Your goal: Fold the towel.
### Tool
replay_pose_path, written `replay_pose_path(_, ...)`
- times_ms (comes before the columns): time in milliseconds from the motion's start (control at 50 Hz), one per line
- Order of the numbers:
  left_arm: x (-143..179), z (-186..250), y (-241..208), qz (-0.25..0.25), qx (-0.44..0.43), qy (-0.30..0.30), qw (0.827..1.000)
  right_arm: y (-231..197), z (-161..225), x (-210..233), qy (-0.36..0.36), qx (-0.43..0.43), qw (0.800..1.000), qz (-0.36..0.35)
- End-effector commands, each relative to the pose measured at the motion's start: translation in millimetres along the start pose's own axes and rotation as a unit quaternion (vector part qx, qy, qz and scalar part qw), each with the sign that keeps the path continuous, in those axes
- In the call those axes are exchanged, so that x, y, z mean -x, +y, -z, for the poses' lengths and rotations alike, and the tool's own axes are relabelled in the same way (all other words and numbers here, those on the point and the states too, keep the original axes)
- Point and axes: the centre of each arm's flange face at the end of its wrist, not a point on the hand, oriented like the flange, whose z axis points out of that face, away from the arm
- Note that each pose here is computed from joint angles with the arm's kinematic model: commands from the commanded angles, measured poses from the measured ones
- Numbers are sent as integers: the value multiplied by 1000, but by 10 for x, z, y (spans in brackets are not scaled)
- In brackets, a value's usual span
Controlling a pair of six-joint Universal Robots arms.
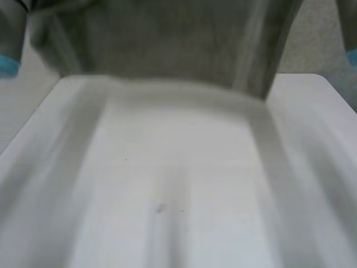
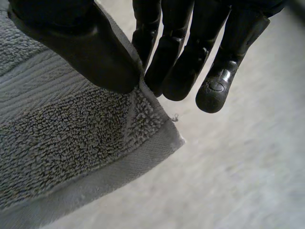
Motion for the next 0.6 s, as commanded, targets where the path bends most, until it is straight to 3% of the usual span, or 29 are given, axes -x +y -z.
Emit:
replay_pose_path(20,73,87,138,39,19,-6,999,68,239,113,-40,49,998,-11)
replay_pose_path(140,29,463,692,49,139,4,989,359,616,451,-122,152,980,-31)
replay_pose_path(180,-66,814,1043,61,218,17,974,578,913,646,-169,212,962,-43)
replay_pose_path(200,-66,816,1045,61,218,17,974,579,915,647,-169,213,961,-43)
replay_pose_path(240,-108,1005,1203,66,254,22,965,762,1232,856,-219,252,941,-54)
replay_pose_path(280,-172,1402,1501,65,326,29,943,851,1408,961,-246,272,929,-55)
replay_pose_path(300,-173,1404,1503,65,327,29,943,852,1410,962,-246,272,929,-55)
replay_pose_path(340,-254,1766,1748,46,385,47,921,1019,1763,1136,-291,312,903,-46)
replay_pose_path(360,-255,1767,1749,45,385,47,920,1020,1765,1137,-291,313,903,-46)
replay_pose_path(400,-319,2070,1943,5,432,76,899,1162,2119,1276,-333,350,875,-27)
replay_pose_path(460,-346,2201,2020,-20,449,95,888,1209,2263,1321,-350,364,863,-16)
replay_pose_path(500,-387,2407,2119,-72,473,133,868,1274,2476,1330,-366,390,845,0)
replay_pose_path(600,-388,2513,2121,-130,476,170,853,1221,2600,1250,-360,410,838,5)
